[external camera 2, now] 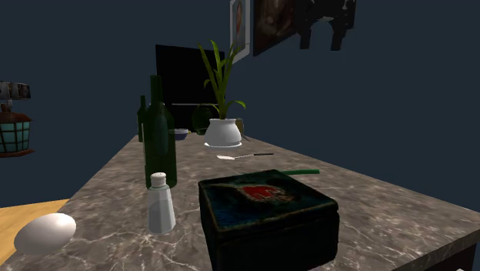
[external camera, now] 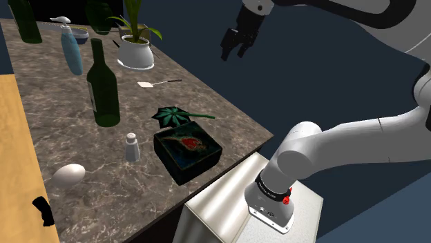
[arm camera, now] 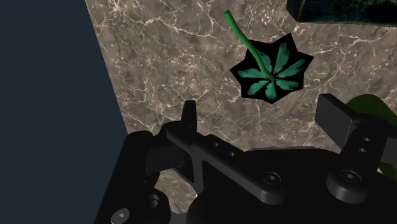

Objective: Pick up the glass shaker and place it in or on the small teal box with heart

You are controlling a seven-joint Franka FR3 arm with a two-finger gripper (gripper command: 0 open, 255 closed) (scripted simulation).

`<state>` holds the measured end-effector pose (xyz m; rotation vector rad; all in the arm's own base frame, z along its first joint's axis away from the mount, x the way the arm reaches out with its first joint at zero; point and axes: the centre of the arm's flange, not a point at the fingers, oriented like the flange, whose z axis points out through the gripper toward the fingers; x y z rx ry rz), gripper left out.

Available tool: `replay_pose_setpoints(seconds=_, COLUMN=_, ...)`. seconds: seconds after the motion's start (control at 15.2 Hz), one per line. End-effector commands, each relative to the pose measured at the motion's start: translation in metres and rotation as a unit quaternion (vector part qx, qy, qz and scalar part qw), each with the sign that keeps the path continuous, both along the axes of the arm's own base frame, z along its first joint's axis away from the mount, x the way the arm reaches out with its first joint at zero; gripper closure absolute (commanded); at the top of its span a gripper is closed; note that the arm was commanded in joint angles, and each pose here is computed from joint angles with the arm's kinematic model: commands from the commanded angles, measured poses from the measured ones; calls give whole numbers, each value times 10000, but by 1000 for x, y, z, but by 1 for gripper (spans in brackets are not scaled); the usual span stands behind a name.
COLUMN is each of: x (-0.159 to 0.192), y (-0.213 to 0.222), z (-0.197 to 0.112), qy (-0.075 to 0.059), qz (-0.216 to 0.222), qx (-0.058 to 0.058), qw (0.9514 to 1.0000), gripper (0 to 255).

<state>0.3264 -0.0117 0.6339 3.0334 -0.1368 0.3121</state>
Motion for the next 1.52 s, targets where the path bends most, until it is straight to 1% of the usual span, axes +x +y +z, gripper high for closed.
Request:
replay_pose_setpoints(seconds=0.0, x=0, y=0, z=0, qy=0, qz=0, qx=0, qw=10000, gripper=0)
replay_pose_setpoints(seconds=0.73, x=33, y=122, z=-77, qy=287, qz=-282, qx=0, qw=9992, gripper=0)
replay_pose_setpoints(seconds=1.45, x=67, y=241, z=-155, qy=574, qz=-564, qx=1, qw=9968, gripper=0)
